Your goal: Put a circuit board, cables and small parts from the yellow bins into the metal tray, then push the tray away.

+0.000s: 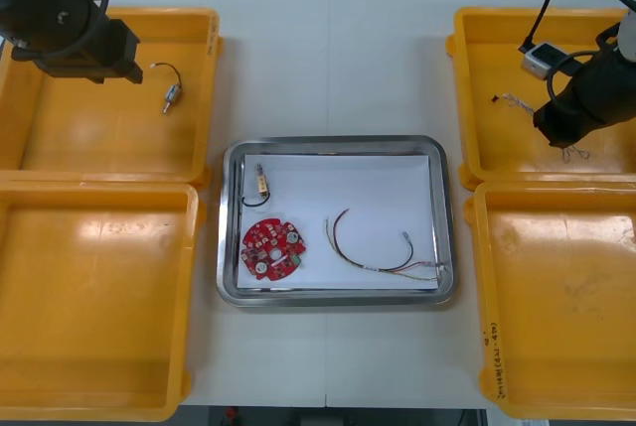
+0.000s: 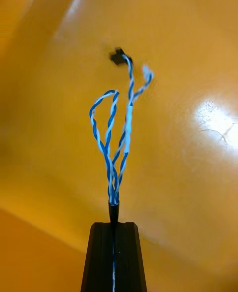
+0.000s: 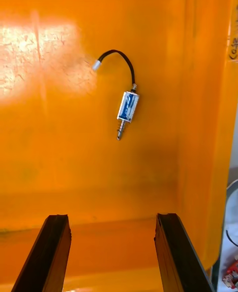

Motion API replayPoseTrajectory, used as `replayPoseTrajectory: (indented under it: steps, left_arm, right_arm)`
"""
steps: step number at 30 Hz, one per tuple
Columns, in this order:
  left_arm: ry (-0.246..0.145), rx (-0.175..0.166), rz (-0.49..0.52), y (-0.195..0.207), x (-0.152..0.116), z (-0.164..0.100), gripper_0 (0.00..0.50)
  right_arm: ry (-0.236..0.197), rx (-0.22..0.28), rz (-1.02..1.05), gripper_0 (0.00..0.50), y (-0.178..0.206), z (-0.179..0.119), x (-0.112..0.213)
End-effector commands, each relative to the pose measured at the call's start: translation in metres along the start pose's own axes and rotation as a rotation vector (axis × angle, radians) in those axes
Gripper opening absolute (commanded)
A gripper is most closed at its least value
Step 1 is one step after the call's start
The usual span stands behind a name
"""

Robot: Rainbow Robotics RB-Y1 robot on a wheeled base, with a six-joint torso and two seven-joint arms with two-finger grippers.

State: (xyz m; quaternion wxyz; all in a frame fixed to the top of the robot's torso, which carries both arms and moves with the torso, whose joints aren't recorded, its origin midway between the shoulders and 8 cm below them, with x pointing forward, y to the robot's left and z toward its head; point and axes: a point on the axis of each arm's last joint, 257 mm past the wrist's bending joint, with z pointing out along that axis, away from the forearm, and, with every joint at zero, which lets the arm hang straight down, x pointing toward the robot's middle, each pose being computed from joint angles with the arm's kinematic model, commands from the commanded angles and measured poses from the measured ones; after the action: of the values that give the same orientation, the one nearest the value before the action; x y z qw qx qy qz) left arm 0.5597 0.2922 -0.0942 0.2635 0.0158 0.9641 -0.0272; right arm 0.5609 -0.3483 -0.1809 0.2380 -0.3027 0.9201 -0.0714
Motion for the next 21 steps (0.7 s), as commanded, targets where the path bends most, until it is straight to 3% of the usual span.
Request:
replayPoseTrajectory:
  steps: [1, 8, 16, 21]
  left_arm:
    - [-0.104, 0.022, 0.158, -0.006, -0.043, -0.018, 0.5]
    - [-0.145, 0.062, 0.173, -0.015, -0.055, -0.001, 0.5]
    - [-0.168, 0.084, 0.205, -0.028, -0.061, 0.014, 0.5]
    - [-0.167, 0.079, 0.254, -0.026, -0.06, 0.023, 0.5]
  right_arm:
    - [-0.004, 0.041, -0.038, 0.0, -0.017, -0.046, -0.002]
    - [0.007, 0.004, -0.019, 0.0, -0.014, -0.087, 0.002]
    - [-0.104, 0.147, -0.061, 0.0, -0.038, -0.142, -0.024]
    - [-0.142, 0.18, -0.068, 0.0, -0.041, -0.157, -0.03]
